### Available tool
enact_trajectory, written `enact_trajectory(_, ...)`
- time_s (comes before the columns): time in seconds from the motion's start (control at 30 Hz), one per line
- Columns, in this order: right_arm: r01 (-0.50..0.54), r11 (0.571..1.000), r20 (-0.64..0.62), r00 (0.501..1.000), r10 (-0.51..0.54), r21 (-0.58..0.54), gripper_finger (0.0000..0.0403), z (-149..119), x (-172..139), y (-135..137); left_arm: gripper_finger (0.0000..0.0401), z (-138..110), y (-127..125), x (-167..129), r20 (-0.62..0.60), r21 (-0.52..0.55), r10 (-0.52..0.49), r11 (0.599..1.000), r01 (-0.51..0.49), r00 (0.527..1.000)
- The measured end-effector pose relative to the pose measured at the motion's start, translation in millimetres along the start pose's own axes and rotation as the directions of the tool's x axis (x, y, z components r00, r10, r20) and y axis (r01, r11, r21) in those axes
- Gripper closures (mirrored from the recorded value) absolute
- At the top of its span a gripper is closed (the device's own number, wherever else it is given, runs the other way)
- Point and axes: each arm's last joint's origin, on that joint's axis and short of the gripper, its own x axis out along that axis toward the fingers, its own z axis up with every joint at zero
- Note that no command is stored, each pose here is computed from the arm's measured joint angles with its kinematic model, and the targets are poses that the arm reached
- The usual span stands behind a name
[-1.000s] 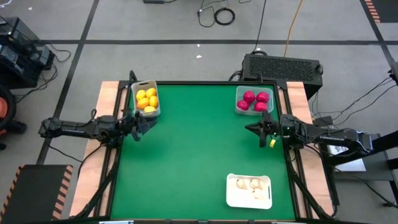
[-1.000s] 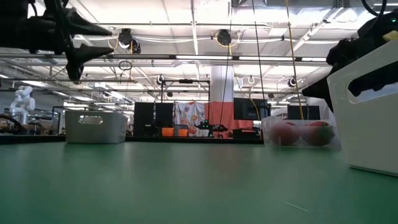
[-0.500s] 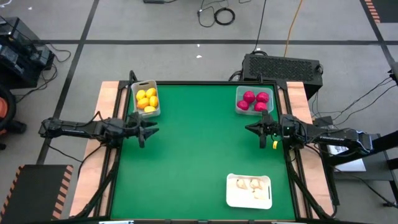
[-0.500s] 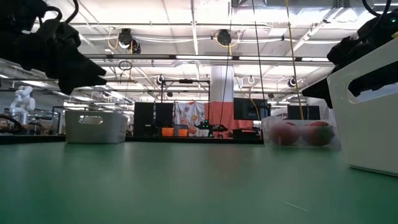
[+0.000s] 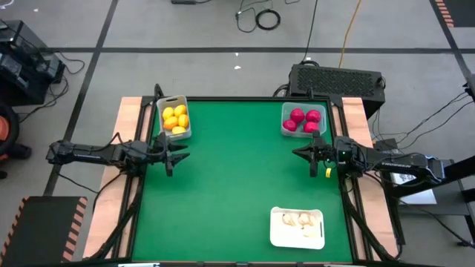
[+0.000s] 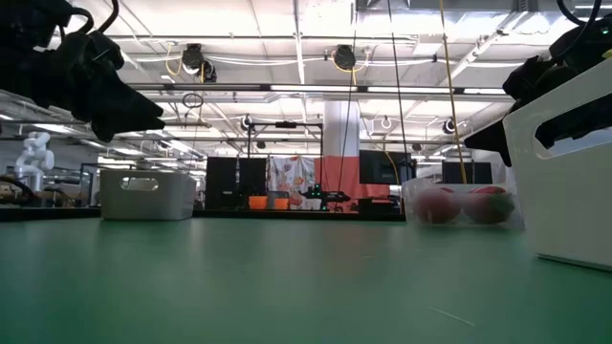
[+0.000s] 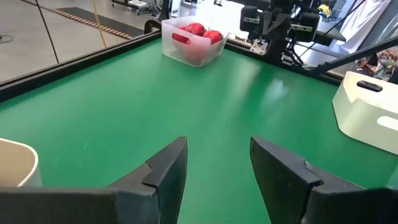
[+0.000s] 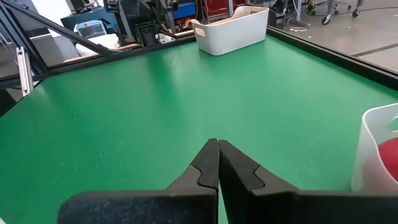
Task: Sort produce into baskets
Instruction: Return to Home Position
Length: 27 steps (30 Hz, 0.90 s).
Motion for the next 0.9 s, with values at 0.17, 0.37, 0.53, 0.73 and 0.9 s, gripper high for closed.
enact_trajectory(0.17, 0.0, 1.0, 0.0, 1.0, 0.0, 0.0, 0.0403, 0.0, 0.0, 0.0, 0.0219, -0.6, 0.1, 0.0, -0.006, 0.001, 0.0, 1.0, 0.0, 1.0)
enact_trajectory(0.37, 0.0, 1.0, 0.0, 1.0, 0.0, 0.0, 0.0403, 0.0, 0.0, 0.0, 0.0219, -0.6, 0.1, 0.0, -0.007, 0.001, -0.002, 1.0, 0.002, 1.0)
enact_trajectory(0.53, 0.0, 1.0, -0.001, 1.0, 0.0, 0.0, 0.0403, -0.1, 0.0, -0.1, 0.0219, -0.6, 0.1, 0.0, -0.007, 0.001, -0.003, 1.0, 0.003, 1.0)
enact_trajectory(0.73, 0.0, 1.0, 0.0, 1.0, 0.0, 0.0, 0.0403, 0.0, 0.0, 0.0, 0.0219, -0.6, 0.0, 0.0, -0.007, 0.0, -0.003, 1.0, 0.003, 1.0)
enact_trajectory(0.9, 0.0, 1.0, -0.001, 1.0, 0.0, 0.0, 0.0403, -0.1, 0.0, 0.0, 0.0219, -0.6, 0.0, 0.0, -0.007, 0.0, -0.003, 1.0, 0.003, 1.0)
